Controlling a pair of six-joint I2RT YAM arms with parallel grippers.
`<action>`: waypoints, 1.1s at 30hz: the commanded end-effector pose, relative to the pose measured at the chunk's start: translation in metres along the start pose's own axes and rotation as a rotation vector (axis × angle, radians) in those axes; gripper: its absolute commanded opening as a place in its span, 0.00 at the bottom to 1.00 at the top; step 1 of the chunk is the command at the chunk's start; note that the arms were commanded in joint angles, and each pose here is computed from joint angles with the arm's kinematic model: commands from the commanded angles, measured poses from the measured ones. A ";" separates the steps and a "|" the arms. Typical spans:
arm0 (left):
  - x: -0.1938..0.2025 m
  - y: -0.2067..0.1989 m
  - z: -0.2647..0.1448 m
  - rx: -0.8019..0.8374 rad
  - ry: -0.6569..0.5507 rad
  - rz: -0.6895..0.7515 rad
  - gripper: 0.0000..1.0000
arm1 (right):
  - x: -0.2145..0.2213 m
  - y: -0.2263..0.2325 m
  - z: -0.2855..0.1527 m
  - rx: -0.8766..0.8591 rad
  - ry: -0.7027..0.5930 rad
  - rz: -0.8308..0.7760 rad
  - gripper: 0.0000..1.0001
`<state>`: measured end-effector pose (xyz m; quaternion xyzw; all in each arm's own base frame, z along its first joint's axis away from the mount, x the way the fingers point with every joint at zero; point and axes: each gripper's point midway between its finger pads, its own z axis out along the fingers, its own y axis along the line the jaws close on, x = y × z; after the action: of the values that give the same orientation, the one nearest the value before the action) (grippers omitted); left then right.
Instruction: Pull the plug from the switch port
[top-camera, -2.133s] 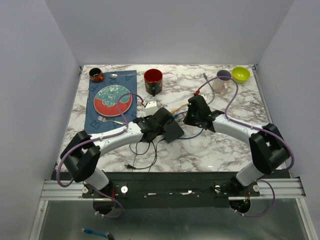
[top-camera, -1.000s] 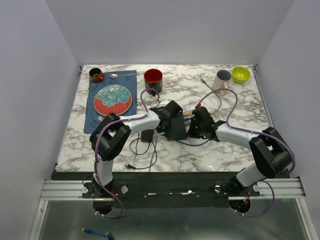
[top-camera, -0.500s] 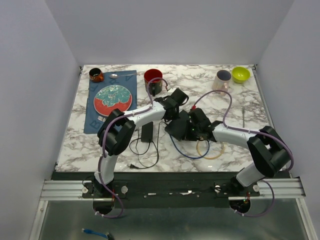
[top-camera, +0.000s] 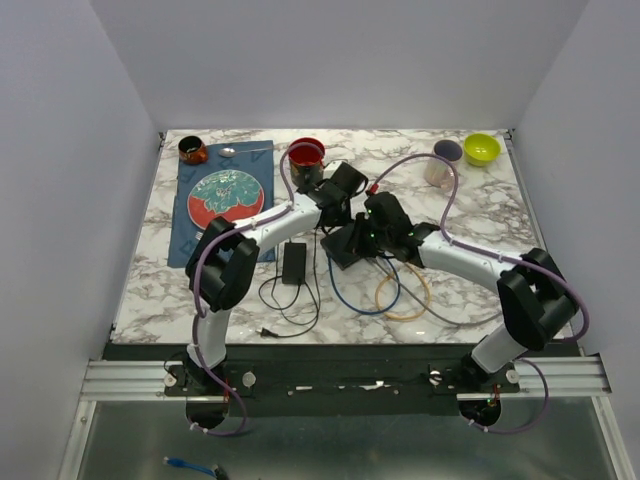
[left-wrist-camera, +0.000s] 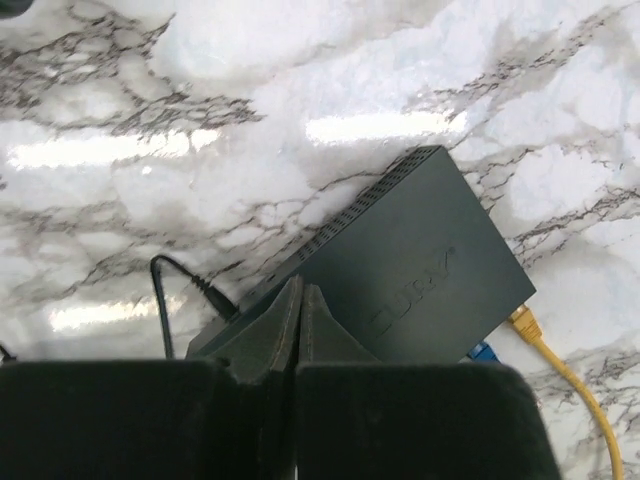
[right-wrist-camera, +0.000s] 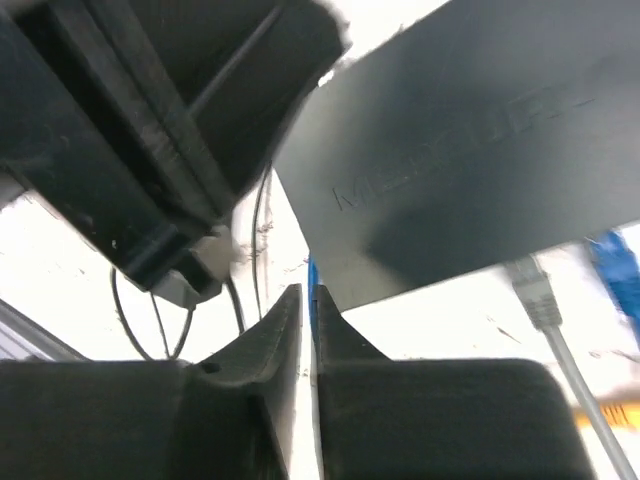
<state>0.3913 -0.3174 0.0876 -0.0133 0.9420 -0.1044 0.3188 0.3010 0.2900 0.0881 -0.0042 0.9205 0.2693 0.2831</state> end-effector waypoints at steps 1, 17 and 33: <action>-0.028 0.019 -0.044 -0.040 -0.126 -0.090 0.07 | -0.034 -0.008 -0.038 0.096 -0.146 -0.066 0.29; 0.085 0.075 -0.067 -0.050 -0.029 -0.409 0.04 | -0.087 -0.104 -0.015 0.300 -0.177 0.168 0.33; 0.102 0.050 -0.036 0.022 0.068 -0.357 0.03 | -0.095 -0.148 0.023 0.388 -0.131 0.268 0.27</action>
<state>0.2851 -0.2572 0.0453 -0.1809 0.9335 -0.1537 0.2689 0.4050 0.1674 0.0499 0.1743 0.9294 0.1294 0.2984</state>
